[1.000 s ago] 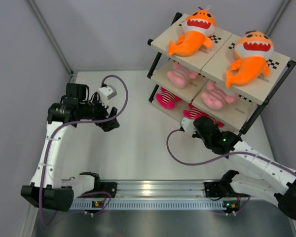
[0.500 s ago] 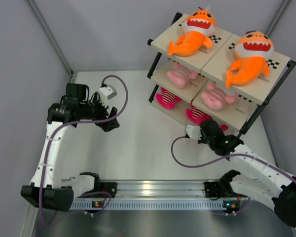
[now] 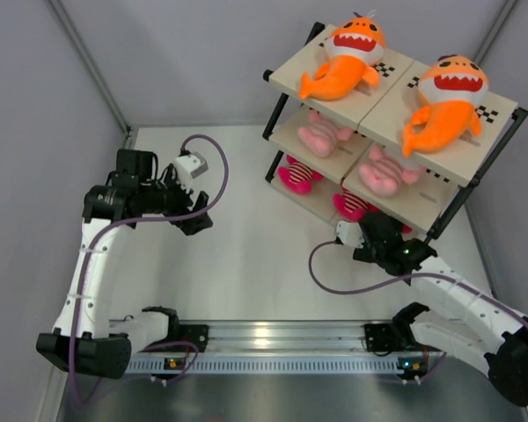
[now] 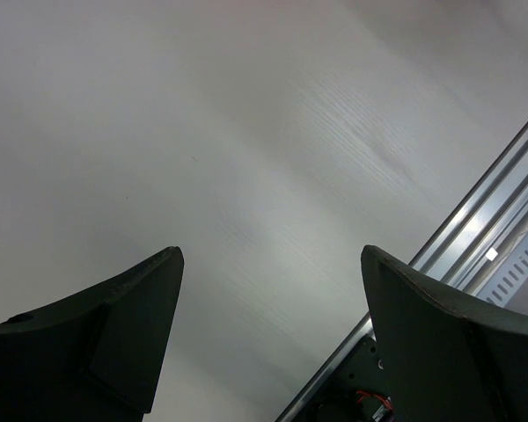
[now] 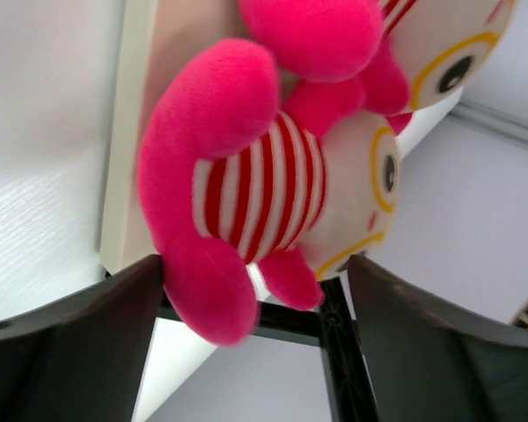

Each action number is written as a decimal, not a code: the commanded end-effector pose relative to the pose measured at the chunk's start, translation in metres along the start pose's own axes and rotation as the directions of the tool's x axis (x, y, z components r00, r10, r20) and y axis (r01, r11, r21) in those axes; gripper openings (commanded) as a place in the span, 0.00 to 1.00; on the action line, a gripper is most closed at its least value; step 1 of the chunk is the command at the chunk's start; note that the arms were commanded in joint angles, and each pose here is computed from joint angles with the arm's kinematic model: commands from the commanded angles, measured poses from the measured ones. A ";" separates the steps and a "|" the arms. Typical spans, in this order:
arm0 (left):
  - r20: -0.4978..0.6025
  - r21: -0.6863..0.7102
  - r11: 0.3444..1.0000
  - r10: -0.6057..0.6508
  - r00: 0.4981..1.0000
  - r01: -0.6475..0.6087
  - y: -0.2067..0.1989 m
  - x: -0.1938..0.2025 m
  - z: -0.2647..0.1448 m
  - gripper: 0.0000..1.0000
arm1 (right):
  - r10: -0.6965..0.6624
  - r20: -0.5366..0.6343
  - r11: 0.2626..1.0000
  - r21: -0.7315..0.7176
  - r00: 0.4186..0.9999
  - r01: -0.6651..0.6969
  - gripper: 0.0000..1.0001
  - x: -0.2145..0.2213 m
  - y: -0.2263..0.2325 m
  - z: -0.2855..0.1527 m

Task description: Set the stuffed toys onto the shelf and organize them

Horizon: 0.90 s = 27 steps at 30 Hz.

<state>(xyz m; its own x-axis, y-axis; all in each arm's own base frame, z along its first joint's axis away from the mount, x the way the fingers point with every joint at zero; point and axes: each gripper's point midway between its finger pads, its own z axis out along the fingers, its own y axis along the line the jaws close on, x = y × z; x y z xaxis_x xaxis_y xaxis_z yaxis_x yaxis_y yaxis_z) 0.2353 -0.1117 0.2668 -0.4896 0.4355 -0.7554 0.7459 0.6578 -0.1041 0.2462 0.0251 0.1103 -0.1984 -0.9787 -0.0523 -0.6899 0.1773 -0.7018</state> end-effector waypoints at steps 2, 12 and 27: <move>0.019 0.002 1.000 0.027 0.999 -0.027 -0.005 0.000 -0.005 0.88 | 0.044 0.091 0.996 0.068 0.995 -0.050 0.90 -0.024 -0.027 -0.034; -0.055 -0.042 0.999 -0.023 0.998 0.021 0.002 0.027 0.002 0.88 | 0.048 0.314 0.999 -0.027 0.948 -0.042 1.00 -0.090 -0.008 -0.076; -0.083 -0.449 0.885 -0.178 0.981 0.123 0.068 0.080 0.012 0.90 | 0.669 0.615 0.735 -0.467 0.416 -0.491 0.99 -0.171 0.007 -0.144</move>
<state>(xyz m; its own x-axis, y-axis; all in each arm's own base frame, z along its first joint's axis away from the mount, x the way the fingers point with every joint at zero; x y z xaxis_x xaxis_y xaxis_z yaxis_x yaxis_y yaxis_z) 0.2210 -0.0620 0.1782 -0.6961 0.4214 -0.5813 0.5372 0.8428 -0.0323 0.1797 0.1859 0.1923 -0.0549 -0.6132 -0.7880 -0.7529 0.5438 -0.3707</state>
